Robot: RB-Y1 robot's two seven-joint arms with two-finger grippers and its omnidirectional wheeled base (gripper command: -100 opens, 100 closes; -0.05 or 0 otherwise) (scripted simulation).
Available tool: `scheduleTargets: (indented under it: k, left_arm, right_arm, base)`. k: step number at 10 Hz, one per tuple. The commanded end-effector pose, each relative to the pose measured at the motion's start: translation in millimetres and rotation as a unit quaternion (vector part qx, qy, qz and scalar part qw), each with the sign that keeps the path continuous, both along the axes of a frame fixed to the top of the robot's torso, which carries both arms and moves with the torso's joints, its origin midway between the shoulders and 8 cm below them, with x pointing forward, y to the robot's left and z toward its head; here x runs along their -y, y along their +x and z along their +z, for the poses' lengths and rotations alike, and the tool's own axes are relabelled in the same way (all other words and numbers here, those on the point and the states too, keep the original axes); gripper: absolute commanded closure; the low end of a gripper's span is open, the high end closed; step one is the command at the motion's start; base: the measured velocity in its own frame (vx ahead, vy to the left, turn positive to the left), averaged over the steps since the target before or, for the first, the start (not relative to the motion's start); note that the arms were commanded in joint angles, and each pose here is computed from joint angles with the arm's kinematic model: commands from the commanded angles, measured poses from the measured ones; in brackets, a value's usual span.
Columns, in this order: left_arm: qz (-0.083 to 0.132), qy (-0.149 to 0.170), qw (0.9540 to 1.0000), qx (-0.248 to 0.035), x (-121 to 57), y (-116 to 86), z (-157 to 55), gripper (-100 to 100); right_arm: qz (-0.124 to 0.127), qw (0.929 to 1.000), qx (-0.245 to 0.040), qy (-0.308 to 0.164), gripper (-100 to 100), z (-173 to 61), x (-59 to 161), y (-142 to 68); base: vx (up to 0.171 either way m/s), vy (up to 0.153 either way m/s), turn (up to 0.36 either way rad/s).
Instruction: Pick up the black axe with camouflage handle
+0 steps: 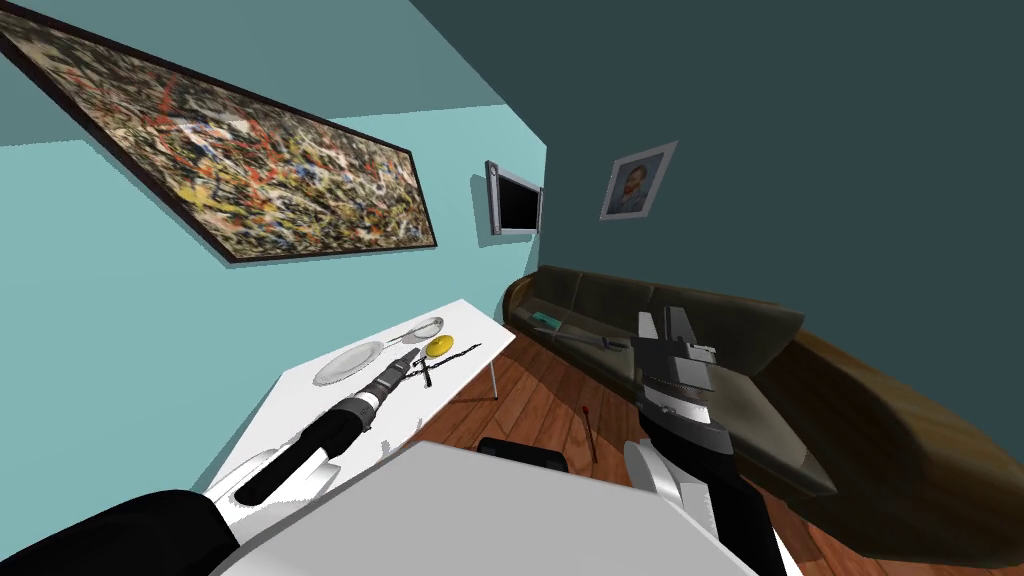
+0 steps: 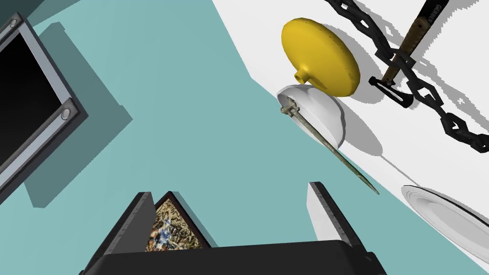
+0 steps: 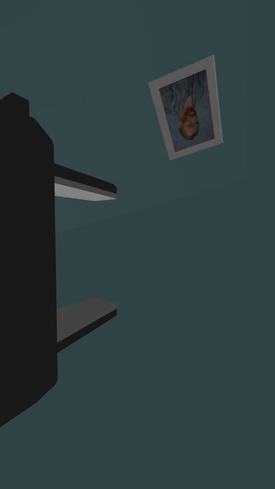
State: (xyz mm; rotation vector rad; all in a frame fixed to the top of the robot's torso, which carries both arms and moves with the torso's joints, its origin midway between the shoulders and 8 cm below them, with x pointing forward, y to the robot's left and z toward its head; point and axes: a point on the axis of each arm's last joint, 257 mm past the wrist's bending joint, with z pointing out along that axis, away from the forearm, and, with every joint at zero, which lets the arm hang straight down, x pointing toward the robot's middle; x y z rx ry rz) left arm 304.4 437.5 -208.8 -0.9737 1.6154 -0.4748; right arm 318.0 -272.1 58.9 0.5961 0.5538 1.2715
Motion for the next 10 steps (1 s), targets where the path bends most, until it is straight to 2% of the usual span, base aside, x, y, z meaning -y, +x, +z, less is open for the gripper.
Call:
scheduleTargets:
  k: [1, 2, 3, 5, 6, 8, 9, 10]
  left_arm:
    - [0.012, 0.001, 0.9993, -0.037, -13.4, -12.4, -18.7, -100]
    - [0.022, 0.0, 0.9974, -0.068, -24.3, -24.4, -34.6, -100]
    - [0.022, 0.0, 0.9974, -0.068, -24.3, -24.4, -34.6, -100]
    - [0.043, -0.007, 0.9909, -0.127, -43.9, -50.9, -64.7, -100]
    - [0.055, -0.009, 0.9855, -0.16, -54.6, -67.0, -80.7, -100]
    - [0.081, -0.022, 0.9711, -0.223, -72.7, -102.3, -111.1, -100]
    - [0.082, -0.028, 0.9707, -0.224, -71.8, -102.8, -111.9, -100]
    - [0.095, -0.036, 0.9619, -0.254, -79.6, -121.5, -125.7, -100]
  right_arm:
    - [0.0, 1.0, 0.0, 0.0, 0, 0.0, 0.0, 0.0]
    - [0.0, 1.0, 0.0, 0.0, 0, 0.0, 0.0, 0.0]
    - [0.0, 1.0, 0.0, 0.0, 0, 0.0, 0.0, 0.0]
    - [0.0, 1.0, 0.0, 0.0, 0, 0.0, 0.0, 0.0]
    - [0.0, 1.0, 0.0, 0.0, 0, 0.0, 0.0, 0.0]
    - [0.0, 1.0, 0.0, 0.0, 0, 0.0, 0.0, 0.0]
    - [0.0, 1.0, 0.0, 0.0, 0, 0.0, 0.0, 0.0]
    - [0.0, 1.0, 0.0, 0.0, 0, 0.0, 0.0, 0.0]
  base:
    - [0.022, -0.003, -0.17]
    - [0.032, -0.003, -0.224]
    - [0.025, 0.004, -0.08]
    - [0.028, 0.003, -0.229]
    - [0.036, 0.007, -0.318]
    - [0.04, 0.018, -0.305]
    - [0.026, 0.019, -0.088]
    - [0.021, 0.011, -0.197]
